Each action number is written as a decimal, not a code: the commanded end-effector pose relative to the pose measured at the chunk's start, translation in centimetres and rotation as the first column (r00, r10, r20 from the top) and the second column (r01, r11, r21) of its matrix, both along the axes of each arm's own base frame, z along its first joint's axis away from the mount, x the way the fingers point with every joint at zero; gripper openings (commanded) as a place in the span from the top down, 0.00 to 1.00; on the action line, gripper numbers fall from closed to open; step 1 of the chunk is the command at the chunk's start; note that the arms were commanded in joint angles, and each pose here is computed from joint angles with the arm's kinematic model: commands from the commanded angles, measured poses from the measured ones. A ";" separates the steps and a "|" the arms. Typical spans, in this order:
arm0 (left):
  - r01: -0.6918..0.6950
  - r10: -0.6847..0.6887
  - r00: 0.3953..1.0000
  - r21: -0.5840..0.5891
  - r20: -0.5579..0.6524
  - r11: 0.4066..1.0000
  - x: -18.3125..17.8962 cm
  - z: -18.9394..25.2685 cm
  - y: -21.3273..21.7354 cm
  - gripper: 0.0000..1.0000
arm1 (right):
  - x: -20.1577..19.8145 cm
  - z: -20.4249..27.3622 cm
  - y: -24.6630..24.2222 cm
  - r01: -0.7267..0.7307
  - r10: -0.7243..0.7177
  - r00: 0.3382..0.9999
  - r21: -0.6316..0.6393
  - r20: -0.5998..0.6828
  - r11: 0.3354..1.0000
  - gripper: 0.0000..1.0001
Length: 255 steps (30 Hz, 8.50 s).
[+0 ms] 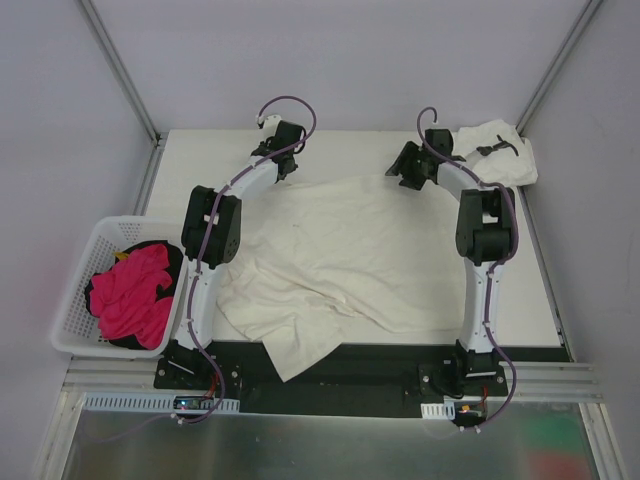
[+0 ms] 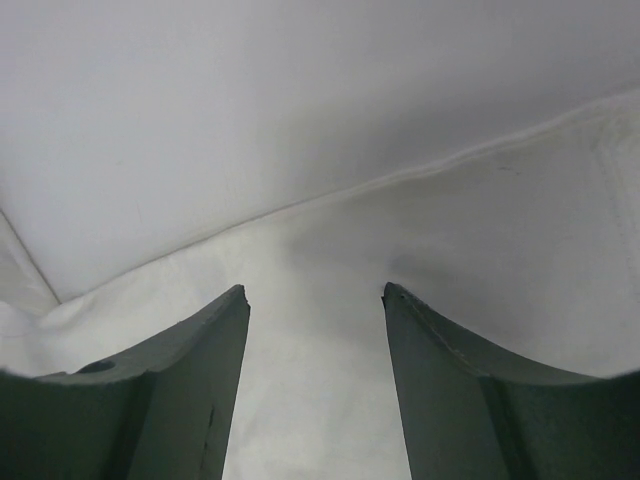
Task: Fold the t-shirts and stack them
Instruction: Flatten out the tshirt
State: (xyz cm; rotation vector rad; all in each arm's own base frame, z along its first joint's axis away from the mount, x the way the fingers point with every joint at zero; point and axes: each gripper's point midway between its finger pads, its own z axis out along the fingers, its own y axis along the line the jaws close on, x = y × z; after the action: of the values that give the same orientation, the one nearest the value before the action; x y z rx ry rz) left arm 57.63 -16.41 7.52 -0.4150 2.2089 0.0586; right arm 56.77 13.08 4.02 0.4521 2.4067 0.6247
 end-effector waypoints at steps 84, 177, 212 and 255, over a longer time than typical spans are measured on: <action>0.244 -0.247 0.969 -0.190 0.008 0.951 4.3 0.0 -2.1 0.96 | -12.1 22.4 -2.0 -0.121 -0.008 0.922 0.307 0.388 0.944 0.34; 0.537 -0.548 0.695 -0.171 -0.464 0.826 -6.1 -5.8 -0.9 0.01 | -15.7 15.9 -2.7 -0.075 0.055 0.982 0.109 0.181 0.991 0.24; 0.605 -0.644 0.763 -0.292 -0.057 0.741 -4.9 9.9 -3.7 0.01 | -12.5 6.2 8.2 -0.323 0.328 0.943 0.093 -0.045 0.942 0.98; 0.617 -0.628 0.776 -0.143 -0.050 0.774 -9.8 14.2 -0.7 0.01 | -2.8 -2.8 5.1 -0.004 0.086 0.958 0.287 -0.273 0.958 0.82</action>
State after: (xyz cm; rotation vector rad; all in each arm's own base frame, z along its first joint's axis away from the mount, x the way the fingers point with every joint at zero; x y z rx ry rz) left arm 47.96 -18.09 19.63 0.2814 2.4007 -0.4586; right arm 52.77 20.60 2.63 0.5072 2.5986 1.0347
